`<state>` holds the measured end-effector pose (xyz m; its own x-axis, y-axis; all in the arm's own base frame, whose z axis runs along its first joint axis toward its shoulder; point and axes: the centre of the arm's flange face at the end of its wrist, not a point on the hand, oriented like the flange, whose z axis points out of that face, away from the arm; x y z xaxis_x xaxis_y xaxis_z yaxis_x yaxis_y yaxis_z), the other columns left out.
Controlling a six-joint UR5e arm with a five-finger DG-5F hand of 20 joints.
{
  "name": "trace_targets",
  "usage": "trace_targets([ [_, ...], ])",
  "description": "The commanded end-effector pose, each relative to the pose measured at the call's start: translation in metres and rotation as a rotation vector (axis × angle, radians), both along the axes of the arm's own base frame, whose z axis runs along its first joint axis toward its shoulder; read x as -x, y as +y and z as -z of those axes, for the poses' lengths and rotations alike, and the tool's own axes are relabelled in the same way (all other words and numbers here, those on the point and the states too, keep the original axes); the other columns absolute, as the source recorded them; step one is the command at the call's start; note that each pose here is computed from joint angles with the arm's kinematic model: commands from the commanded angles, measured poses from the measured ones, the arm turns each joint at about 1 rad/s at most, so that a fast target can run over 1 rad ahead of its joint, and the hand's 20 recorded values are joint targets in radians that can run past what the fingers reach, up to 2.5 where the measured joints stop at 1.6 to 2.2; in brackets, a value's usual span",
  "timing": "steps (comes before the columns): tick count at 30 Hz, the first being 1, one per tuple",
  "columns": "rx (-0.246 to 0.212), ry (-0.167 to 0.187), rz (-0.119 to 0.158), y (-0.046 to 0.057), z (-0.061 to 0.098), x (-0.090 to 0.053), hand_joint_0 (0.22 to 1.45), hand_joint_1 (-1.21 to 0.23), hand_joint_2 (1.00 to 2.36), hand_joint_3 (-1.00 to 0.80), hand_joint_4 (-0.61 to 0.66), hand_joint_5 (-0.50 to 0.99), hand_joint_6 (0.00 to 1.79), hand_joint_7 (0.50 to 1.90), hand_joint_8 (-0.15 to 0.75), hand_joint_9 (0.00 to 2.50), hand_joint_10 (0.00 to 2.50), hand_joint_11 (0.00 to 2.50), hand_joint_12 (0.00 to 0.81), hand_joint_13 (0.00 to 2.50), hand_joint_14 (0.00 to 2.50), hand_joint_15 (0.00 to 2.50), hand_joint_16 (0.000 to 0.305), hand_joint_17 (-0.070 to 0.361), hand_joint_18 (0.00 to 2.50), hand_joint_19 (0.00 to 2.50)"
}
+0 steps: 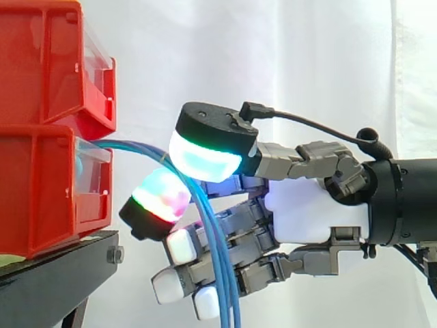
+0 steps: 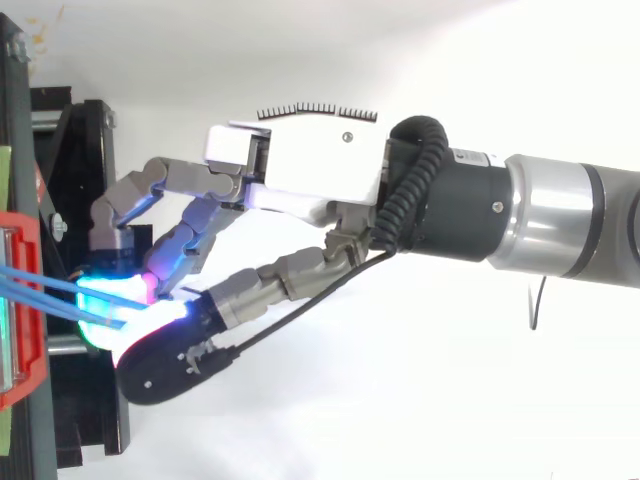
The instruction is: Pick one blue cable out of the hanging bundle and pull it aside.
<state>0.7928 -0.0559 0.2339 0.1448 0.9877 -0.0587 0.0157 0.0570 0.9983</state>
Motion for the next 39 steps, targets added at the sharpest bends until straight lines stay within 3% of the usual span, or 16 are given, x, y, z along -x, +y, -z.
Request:
trace_targets([
  [1, -0.002, -0.006, 0.000, 0.000, -0.007, 0.001, 0.80, -0.90, 1.01, -0.37, -0.20, -0.18, 0.95, 1.07, 0.266, 0.96, 0.02, 0.54, 0.358, 0.82, 0.02, 0.46, 0.043, 0.097, 0.75, 0.59],
  [3, -0.001, 0.000, 0.001, -0.001, -0.009, 0.002, 0.85, -0.88, 1.00, -0.50, -0.24, -0.19, 0.95, 1.15, 0.193, 0.94, 0.02, 0.53, 0.337, 0.80, 0.02, 0.45, 0.040, 0.090, 0.73, 0.57],
  [5, 0.000, 0.007, 0.000, 0.000, -0.008, 0.003, 0.83, -0.88, 1.00, -0.50, -0.25, -0.20, 0.95, 1.09, 0.186, 0.94, 0.02, 0.52, 0.328, 0.81, 0.02, 0.44, 0.039, 0.087, 0.75, 0.52],
  [8, -0.001, 0.022, 0.000, -0.001, -0.010, 0.005, 0.75, -0.95, 1.00, -0.50, -0.17, -0.19, 0.95, 0.86, 0.185, 0.94, 0.02, 0.52, 0.320, 0.82, 0.02, 0.44, 0.036, 0.082, 0.76, 0.48],
  [13, 0.000, 0.046, 0.000, -0.001, -0.007, 0.008, 0.58, -0.98, 1.00, -0.50, -0.08, -0.19, 0.93, 0.87, 0.218, 0.97, 0.02, 0.55, 0.332, 0.84, 0.02, 0.47, 0.037, 0.083, 0.76, 0.53],
  [17, 0.000, 0.043, 0.000, -0.001, -0.009, 0.008, 0.49, -0.90, 1.00, -0.50, -0.02, -0.18, 0.92, 0.84, 0.264, 1.01, 0.02, 0.55, 0.369, 0.88, 0.02, 0.48, 0.044, 0.099, 0.81, 0.56],
  [20, 0.000, 0.045, 0.000, -0.001, -0.009, 0.008, 0.44, -0.72, 1.00, -0.50, 0.01, -0.17, 0.91, 0.85, 0.305, 1.05, 0.02, 0.55, 0.402, 0.90, 0.02, 0.48, 0.052, 0.116, 0.85, 0.58],
  [22, 0.000, 0.046, 0.001, -0.002, -0.007, 0.008, 0.45, -0.59, 1.00, -0.50, 0.00, -0.17, 0.90, 0.89, 0.306, 1.07, 0.02, 0.56, 0.403, 0.90, 0.02, 0.50, 0.052, 0.117, 0.84, 0.60],
  [26, 0.000, 0.045, 0.000, -0.001, -0.009, 0.008, 0.55, -0.51, 1.00, -0.50, 0.00, -0.17, 0.90, 0.97, 0.296, 1.09, 0.02, 0.60, 0.379, 0.89, 0.02, 0.53, 0.047, 0.106, 0.79, 0.67],
  [28, -0.001, 0.046, 0.000, -0.001, -0.008, 0.008, 0.59, -0.56, 1.01, -0.34, 0.00, -0.16, 0.91, 0.97, 0.303, 1.10, 0.02, 0.64, 0.378, 0.91, 0.02, 0.54, 0.047, 0.106, 0.81, 0.69],
  [32, -0.004, 0.044, 0.000, -0.001, -0.009, 0.008, 0.58, -0.66, 1.02, -0.22, 0.01, -0.17, 0.91, 0.99, 0.309, 1.10, 0.02, 0.67, 0.377, 0.92, 0.02, 0.55, 0.047, 0.106, 0.83, 0.69],
  [33, -0.005, 0.047, 0.002, -0.002, -0.008, 0.008, 0.62, -0.76, 1.02, -0.19, 0.00, -0.17, 0.92, 0.98, 0.310, 1.09, 0.02, 0.71, 0.369, 0.92, 0.02, 0.56, 0.047, 0.105, 0.85, 0.68],
  [37, -0.008, 0.058, 0.000, -0.002, -0.009, 0.010, 0.77, -0.85, 1.02, -0.30, -0.16, -0.19, 0.95, 1.14, 0.270, 1.11, 0.02, 0.73, 0.356, 0.95, 0.02, 0.55, 0.044, 0.099, 0.87, 0.67],
  [39, -0.009, 0.066, -0.003, -0.002, -0.008, 0.011, 0.79, -0.84, 1.01, -0.36, -0.25, -0.19, 0.96, 1.08, 0.233, 1.12, 0.02, 0.73, 0.349, 0.95, 0.02, 0.56, 0.043, 0.097, 0.87, 0.67],
])
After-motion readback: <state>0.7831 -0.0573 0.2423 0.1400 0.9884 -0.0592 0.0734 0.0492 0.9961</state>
